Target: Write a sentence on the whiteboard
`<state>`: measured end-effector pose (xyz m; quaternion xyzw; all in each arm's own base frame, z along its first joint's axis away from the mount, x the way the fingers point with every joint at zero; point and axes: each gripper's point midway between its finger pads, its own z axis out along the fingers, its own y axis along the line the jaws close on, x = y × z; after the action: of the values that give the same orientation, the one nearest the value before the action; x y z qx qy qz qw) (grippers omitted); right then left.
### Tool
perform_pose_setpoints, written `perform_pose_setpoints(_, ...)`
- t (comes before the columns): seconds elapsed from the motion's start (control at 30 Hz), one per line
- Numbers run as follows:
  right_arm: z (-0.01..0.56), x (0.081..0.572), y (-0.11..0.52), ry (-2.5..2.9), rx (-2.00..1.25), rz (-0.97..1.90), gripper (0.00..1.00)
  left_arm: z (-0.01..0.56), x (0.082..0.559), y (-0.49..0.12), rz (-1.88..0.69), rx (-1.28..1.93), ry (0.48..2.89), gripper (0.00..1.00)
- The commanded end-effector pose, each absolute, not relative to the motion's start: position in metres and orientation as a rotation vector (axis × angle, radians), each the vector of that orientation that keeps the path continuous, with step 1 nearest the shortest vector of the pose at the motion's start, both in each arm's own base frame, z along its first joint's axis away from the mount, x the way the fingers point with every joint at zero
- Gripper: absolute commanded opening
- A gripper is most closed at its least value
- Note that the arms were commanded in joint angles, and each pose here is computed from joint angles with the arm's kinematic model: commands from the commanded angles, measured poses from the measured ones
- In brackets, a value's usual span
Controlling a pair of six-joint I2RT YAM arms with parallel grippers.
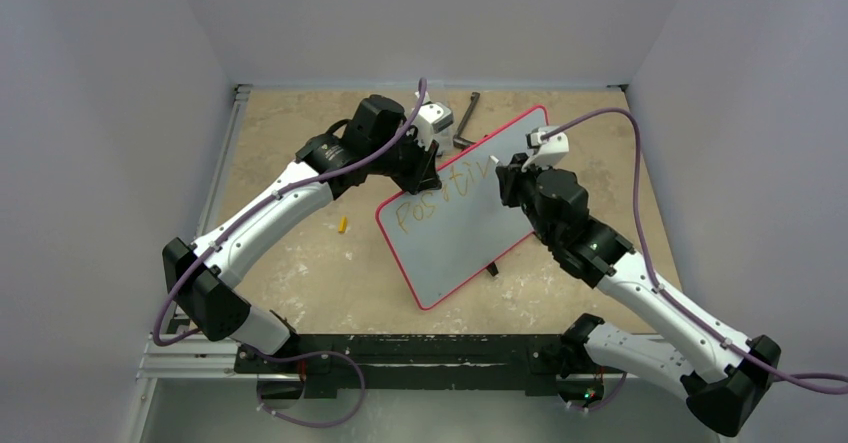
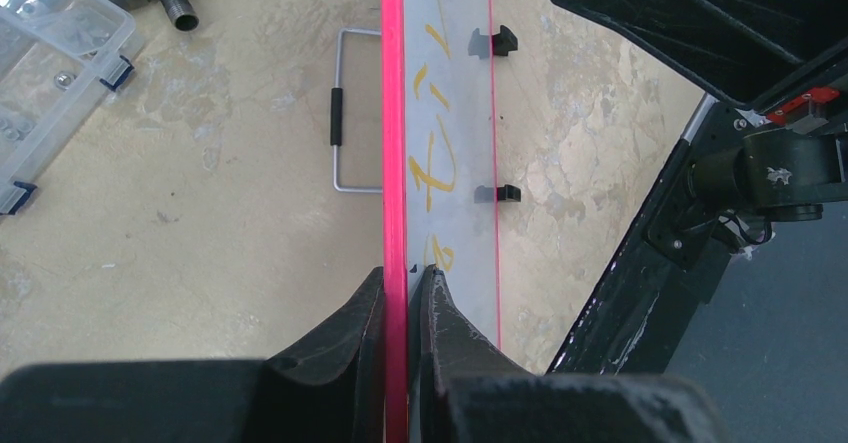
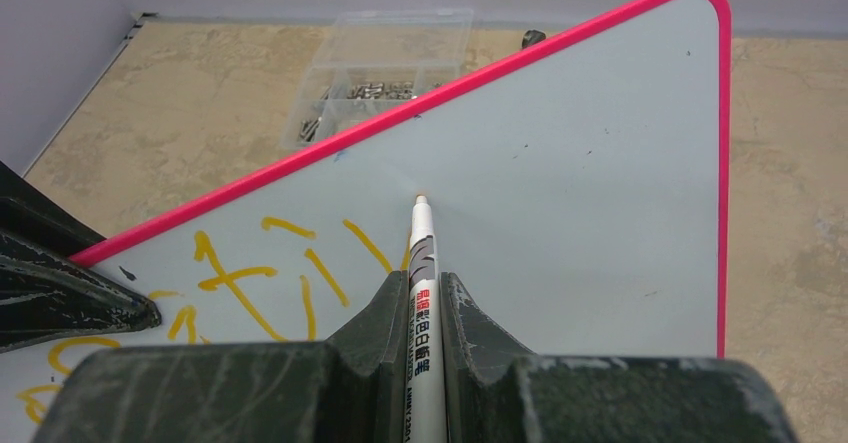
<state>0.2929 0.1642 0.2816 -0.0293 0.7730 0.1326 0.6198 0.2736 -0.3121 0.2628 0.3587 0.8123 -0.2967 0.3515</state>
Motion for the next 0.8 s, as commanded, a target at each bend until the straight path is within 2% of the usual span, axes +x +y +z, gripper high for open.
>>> perform_pose_setpoints(0.0,0.313,0.297,0.168,1.703,-0.058,0.345,0.00,0.240,0.263,-0.298,-0.657,1.052,2.134,0.00)
perform_pose_setpoints(0.43,0.351,0.272,0.154,1.650,-0.056,0.410,0.00,0.231,0.268,-0.297,-0.626,1.051,2.160,0.00)
perform_pose_setpoints(0.77,0.332,0.270,0.143,1.678,-0.032,0.365,0.00,0.233,0.266,-0.297,-0.635,1.055,2.154,0.00)
